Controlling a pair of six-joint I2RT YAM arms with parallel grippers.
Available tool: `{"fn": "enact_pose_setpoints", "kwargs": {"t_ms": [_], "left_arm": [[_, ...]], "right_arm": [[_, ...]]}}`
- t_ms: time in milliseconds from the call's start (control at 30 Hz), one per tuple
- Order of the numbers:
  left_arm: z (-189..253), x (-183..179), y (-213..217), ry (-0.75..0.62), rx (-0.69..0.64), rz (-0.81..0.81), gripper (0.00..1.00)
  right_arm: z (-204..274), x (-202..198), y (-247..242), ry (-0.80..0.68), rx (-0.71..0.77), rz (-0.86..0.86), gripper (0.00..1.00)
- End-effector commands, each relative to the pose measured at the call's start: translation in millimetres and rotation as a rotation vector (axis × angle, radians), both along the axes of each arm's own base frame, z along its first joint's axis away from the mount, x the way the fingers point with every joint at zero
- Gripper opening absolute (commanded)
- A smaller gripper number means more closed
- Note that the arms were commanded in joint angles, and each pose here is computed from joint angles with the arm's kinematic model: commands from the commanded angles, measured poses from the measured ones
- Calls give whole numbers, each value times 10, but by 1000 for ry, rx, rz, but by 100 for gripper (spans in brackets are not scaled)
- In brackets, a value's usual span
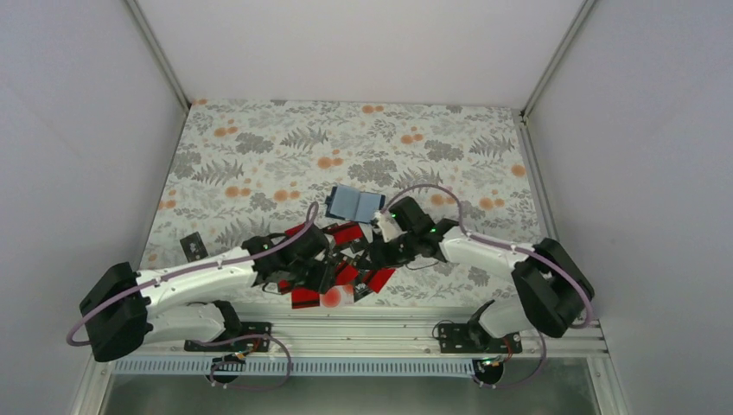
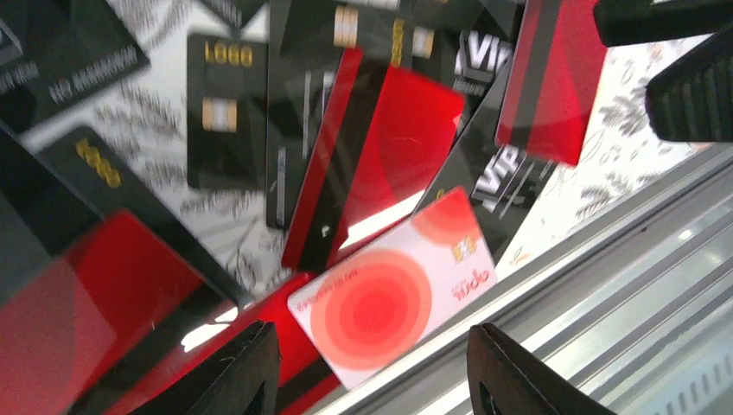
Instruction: Put the credit cards into the card holder
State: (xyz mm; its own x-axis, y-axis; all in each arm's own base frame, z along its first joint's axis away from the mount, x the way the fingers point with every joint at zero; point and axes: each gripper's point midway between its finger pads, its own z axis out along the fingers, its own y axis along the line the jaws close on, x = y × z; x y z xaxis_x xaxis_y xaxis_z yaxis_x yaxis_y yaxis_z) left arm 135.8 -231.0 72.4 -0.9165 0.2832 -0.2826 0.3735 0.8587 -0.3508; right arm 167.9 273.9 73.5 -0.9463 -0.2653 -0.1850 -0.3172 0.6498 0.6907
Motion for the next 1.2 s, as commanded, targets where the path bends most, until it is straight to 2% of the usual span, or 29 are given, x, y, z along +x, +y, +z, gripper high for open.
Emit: {"fn": "enact_pose_setpoints", "kwargs": {"t_ms": [0,100,267,567,767,1000,1167], "left_arm": [[-125,-193,142,47,43,100,51],[-148,-224,43,33,25,92,45],[-203,-110,31,-27,88,144,37],[-209,33,-86,-100,75,108,34],[-298,30,-150,-89,74,61,31],[-318,35,-157,-83,63,41,30],[-370,27,-155,-70,55,34,30]], "right_arm": [[86,-140,439,-42,67,150,54],[-12,-250,514,-3,34,147,53],[-123,-397,411,122,6,-26,54],[-253,-700,328,212,-6,-249,54],[-308,-886,328,277,19,-383,55],[-382,-1031,544,341,61,-424,54],[-442,-994,561,352,64,-477,54]]}}
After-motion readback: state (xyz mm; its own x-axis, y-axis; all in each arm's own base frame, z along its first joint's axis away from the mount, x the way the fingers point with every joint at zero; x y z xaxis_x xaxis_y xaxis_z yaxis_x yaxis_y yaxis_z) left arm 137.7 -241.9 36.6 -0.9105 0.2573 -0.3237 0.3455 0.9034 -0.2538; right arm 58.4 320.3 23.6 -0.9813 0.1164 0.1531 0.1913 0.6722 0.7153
